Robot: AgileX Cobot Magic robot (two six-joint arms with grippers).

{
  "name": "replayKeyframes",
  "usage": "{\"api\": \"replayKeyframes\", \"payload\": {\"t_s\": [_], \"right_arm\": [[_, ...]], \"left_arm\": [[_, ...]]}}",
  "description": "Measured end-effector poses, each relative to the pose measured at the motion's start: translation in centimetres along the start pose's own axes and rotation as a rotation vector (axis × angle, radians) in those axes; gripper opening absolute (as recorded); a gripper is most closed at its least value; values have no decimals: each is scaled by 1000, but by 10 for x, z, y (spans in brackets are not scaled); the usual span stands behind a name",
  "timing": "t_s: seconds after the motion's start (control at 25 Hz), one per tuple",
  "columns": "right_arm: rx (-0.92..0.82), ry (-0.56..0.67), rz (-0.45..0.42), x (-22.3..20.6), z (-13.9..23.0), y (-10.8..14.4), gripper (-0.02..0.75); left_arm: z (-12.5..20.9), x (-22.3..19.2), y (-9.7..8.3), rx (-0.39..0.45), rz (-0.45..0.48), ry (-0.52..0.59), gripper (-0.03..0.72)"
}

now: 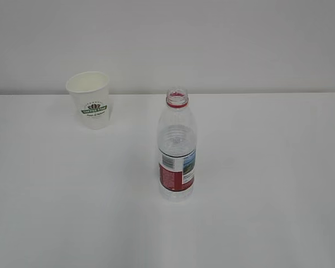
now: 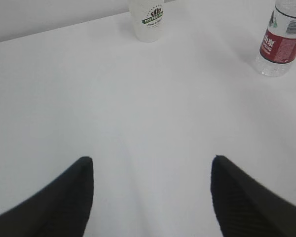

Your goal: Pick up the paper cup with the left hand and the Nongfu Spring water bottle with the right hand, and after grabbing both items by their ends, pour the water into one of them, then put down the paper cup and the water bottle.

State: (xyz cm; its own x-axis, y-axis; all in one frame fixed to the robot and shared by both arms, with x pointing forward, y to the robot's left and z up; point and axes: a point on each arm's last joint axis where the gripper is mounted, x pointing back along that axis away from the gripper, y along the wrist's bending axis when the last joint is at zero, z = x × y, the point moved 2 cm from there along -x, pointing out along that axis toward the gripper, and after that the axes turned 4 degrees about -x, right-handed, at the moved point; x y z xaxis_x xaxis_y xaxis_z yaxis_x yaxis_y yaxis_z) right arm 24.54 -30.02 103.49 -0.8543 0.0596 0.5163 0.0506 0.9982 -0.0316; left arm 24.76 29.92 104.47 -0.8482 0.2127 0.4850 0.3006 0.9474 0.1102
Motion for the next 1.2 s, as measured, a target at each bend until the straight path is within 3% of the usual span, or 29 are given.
{"api": "replayKeyframes", "payload": {"t_s": [1.2], "right_arm": [[0, 0, 0, 0, 0, 0, 590]], "left_arm": [[0, 0, 0, 0, 0, 0, 546]]}}
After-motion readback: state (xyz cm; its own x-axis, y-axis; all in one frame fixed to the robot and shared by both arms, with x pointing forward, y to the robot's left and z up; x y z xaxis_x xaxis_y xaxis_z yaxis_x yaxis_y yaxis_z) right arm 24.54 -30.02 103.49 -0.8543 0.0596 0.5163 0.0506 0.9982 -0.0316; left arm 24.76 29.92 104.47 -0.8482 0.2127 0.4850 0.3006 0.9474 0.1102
